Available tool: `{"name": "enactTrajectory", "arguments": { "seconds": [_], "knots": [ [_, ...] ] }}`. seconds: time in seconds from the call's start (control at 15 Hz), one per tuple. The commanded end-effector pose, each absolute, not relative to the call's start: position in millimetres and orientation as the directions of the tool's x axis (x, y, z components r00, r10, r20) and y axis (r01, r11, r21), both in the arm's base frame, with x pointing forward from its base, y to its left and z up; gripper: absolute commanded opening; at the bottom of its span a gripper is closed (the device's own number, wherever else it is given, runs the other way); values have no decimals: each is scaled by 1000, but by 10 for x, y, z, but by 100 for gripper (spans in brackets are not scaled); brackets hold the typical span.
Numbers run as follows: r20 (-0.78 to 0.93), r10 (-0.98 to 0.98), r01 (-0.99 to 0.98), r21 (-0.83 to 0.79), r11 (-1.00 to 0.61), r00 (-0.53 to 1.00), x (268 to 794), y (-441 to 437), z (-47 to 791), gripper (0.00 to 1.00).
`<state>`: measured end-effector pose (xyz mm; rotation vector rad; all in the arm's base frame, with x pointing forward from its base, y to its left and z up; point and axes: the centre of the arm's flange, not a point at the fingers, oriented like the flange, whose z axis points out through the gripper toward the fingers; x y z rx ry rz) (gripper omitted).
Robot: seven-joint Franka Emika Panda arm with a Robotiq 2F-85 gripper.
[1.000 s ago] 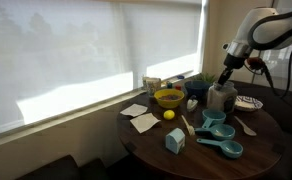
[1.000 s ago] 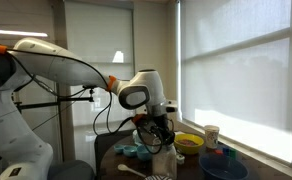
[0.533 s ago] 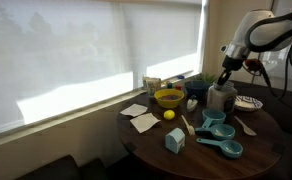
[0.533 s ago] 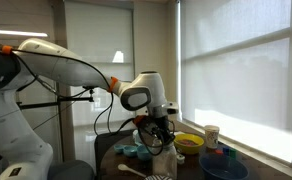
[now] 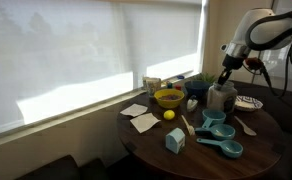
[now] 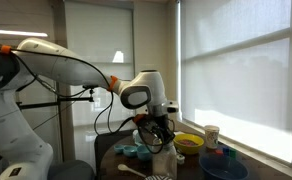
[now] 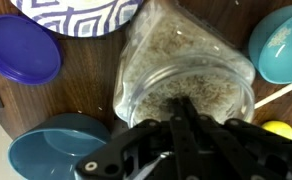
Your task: Pick up three pinches of sugar from the sugar jar and put each pinch into a different blue scoop of the three blue scoops on the table
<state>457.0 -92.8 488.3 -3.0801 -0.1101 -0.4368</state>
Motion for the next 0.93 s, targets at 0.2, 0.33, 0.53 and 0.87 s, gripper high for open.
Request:
{"name": "enactTrajectory", "arguments": {
  "seconds": [0.2, 0.33, 0.53, 0.87],
  "knots": [
    [315, 83, 90, -8, -996, 945, 4358, -983, 5466, 1],
    [303, 84, 92, -13, -996, 949, 4262, -975, 5625, 1],
    [275, 120, 135, -35, -990, 954, 4110, -874, 5797, 1],
    [233, 264, 278, -29, -960, 936, 4013, -468, 5815, 1]
  ]
}}
